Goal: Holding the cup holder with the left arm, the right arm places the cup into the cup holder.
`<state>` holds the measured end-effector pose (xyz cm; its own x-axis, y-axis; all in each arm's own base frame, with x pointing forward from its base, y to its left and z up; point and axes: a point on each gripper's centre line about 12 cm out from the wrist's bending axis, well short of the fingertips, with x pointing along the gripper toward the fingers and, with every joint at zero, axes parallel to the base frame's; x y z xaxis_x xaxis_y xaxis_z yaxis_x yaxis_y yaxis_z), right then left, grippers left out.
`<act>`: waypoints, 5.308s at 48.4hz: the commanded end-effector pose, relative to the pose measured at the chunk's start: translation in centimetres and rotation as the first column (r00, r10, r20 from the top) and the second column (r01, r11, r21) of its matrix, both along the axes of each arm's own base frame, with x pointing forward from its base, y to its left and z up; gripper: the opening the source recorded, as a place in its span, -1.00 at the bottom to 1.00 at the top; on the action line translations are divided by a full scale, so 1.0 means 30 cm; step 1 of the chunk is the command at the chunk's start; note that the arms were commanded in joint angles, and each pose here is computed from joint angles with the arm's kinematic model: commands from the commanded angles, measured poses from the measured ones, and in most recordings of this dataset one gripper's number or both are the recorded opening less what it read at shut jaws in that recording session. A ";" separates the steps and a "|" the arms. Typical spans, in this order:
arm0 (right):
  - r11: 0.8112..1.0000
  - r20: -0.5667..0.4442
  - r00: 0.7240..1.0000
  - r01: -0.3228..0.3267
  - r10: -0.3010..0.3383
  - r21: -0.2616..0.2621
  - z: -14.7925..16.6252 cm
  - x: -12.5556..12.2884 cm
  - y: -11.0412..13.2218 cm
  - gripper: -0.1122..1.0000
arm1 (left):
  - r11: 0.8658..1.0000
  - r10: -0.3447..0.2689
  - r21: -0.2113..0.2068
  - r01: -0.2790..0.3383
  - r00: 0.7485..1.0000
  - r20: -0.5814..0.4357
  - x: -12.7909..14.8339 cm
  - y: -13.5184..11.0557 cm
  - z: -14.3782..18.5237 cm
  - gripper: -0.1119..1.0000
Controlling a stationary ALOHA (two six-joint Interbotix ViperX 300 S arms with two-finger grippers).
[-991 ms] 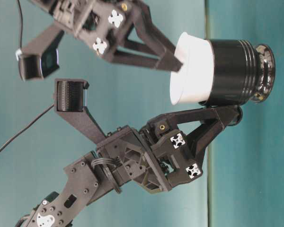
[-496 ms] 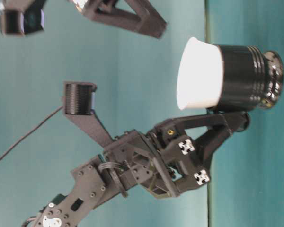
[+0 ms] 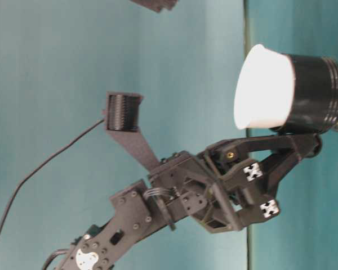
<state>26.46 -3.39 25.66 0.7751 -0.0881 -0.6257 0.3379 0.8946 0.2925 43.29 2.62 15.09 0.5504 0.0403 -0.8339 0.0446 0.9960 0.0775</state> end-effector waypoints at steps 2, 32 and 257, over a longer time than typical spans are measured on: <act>1.000 0.088 0.996 0.010 -0.011 0.012 0.060 -0.022 0.006 0.69 | 1.000 -0.002 0.001 0.002 0.999 0.035 0.011 -0.004 0.031 -0.41; 1.000 0.102 0.995 0.014 -0.016 0.014 0.039 -0.027 0.005 0.69 | 1.000 0.000 -0.001 0.000 1.000 -0.001 0.005 -0.004 -0.015 -0.41; 0.997 0.247 0.967 0.054 -0.064 0.050 -0.019 -0.169 0.017 0.67 | 1.000 0.026 -0.017 -0.024 0.995 0.092 -0.191 -0.018 0.208 0.84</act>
